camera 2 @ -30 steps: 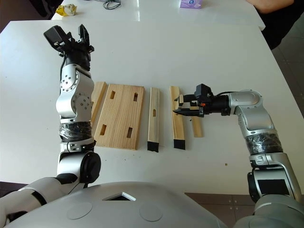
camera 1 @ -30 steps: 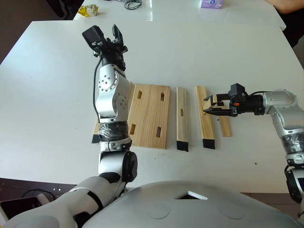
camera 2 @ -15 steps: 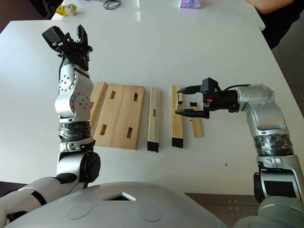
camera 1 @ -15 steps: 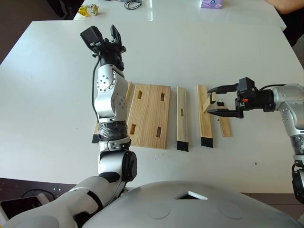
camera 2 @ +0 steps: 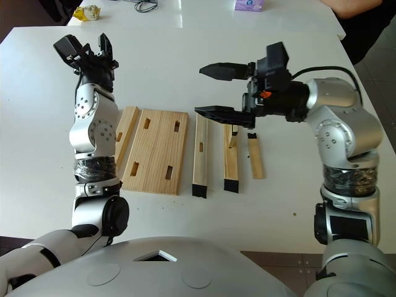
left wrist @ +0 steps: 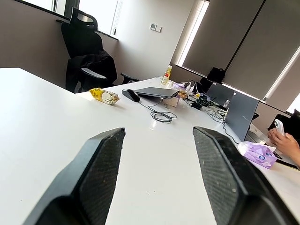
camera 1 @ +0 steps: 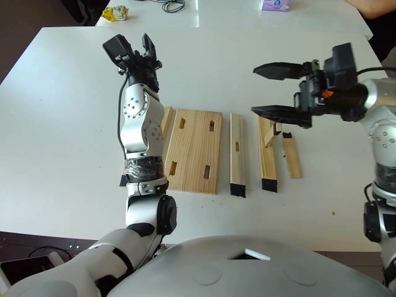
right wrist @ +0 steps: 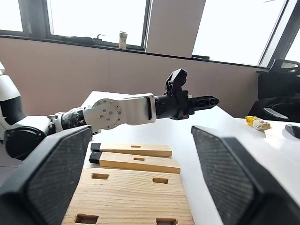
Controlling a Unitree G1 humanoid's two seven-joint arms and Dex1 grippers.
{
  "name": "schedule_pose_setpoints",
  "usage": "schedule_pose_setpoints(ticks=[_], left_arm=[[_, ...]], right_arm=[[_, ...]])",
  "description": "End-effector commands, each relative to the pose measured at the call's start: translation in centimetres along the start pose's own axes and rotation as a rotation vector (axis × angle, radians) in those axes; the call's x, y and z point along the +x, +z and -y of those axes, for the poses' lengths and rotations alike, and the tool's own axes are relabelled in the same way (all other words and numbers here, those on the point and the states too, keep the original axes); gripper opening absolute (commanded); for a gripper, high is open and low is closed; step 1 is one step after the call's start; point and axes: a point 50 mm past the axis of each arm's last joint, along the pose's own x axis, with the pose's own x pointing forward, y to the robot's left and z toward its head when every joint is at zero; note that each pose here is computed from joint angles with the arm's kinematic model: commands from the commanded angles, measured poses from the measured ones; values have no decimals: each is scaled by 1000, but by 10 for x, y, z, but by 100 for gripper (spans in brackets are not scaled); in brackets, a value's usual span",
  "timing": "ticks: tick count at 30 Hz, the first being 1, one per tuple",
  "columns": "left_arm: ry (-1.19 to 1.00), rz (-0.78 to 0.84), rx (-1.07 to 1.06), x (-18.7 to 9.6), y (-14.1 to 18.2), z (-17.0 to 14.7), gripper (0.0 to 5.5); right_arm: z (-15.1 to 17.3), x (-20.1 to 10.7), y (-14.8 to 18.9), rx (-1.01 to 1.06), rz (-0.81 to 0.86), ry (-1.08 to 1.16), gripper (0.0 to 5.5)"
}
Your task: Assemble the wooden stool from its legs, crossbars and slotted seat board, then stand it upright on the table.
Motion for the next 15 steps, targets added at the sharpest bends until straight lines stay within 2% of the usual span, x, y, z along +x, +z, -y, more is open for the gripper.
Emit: schedule_pose_setpoints(ticks=[1, 5, 10, 15], left_arm=[[-32, 8, -5, 5, 2, 8, 270], [-38, 10, -2, 7, 3, 8, 270], [-35, 13, -1, 7, 4, 7, 270], [-45, 7, 1, 7, 3, 8, 270]], right_arm=[[-2, -8, -21, 20, -76, -25, 390], [-2, -10, -11, 5, -43, -2, 390], [-3, -8, 16, 7, 99, 16, 390], [-4, -7, 1, 41, 61, 0, 390]])
